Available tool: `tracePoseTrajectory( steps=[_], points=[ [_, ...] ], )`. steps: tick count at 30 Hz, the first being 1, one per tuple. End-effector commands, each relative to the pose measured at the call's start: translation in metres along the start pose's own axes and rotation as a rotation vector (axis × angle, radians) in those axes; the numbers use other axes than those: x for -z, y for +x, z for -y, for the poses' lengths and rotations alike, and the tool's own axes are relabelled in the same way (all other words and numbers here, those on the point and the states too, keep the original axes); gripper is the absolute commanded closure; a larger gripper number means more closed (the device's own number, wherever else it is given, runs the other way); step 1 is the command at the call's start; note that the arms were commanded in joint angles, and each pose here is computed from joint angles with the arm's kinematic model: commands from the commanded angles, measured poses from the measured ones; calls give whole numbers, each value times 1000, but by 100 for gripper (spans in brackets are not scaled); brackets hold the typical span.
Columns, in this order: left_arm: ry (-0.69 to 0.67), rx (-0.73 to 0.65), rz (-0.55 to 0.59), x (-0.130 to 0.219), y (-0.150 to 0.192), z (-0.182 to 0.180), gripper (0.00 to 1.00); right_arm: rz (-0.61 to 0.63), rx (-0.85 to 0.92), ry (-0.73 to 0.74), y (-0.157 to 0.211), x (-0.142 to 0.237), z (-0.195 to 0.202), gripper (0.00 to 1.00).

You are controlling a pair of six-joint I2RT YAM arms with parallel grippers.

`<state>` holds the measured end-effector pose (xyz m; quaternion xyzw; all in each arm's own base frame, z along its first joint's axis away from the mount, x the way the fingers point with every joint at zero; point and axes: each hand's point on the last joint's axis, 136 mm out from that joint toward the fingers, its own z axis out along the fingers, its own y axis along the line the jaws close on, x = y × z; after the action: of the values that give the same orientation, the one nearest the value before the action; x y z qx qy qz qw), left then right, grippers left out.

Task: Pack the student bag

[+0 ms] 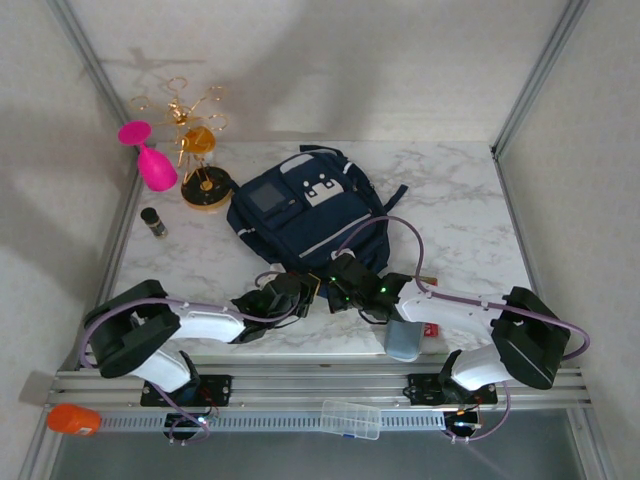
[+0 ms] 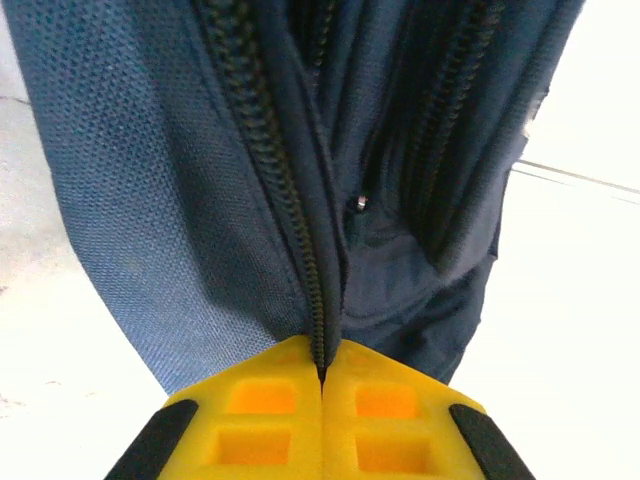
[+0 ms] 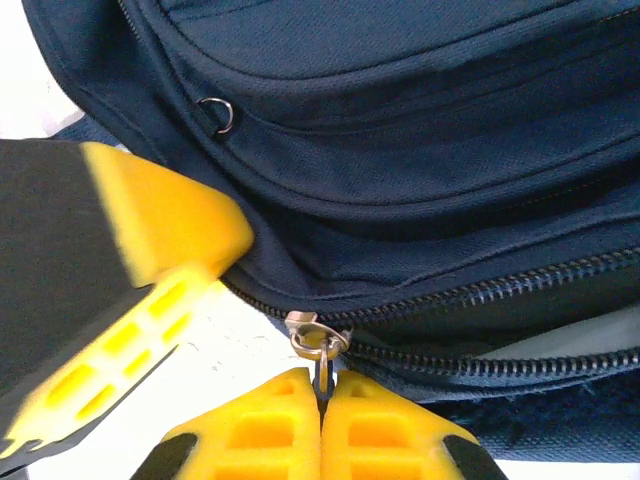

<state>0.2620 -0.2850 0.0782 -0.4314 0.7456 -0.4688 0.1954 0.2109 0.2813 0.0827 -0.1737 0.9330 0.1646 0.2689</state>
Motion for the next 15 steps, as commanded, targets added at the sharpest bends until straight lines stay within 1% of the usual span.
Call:
tracePoseTrajectory(
  steps=[1,3,5,7,9,10,12,15],
  points=[
    [-38,-76,182,19,-44,-9,100,8,-7,153,-3,10,27,100],
    [-58,-135,242,34,-63,-8,100,6,-17,224,0,17,43,100],
    [-136,-203,295,50,-89,-17,100,3,-34,281,4,24,60,100],
    [-170,-233,310,64,-113,-23,100,11,-47,321,6,30,74,100],
    [-163,-253,320,77,-134,-23,100,24,-41,359,4,34,82,100],
    [-153,-268,317,81,-142,-22,100,24,-28,352,1,34,79,100],
    [-149,-280,300,86,-154,-15,100,22,15,290,-4,29,60,100],
    [-158,-334,286,85,-163,-2,100,25,81,190,-9,23,19,100]
  ],
)
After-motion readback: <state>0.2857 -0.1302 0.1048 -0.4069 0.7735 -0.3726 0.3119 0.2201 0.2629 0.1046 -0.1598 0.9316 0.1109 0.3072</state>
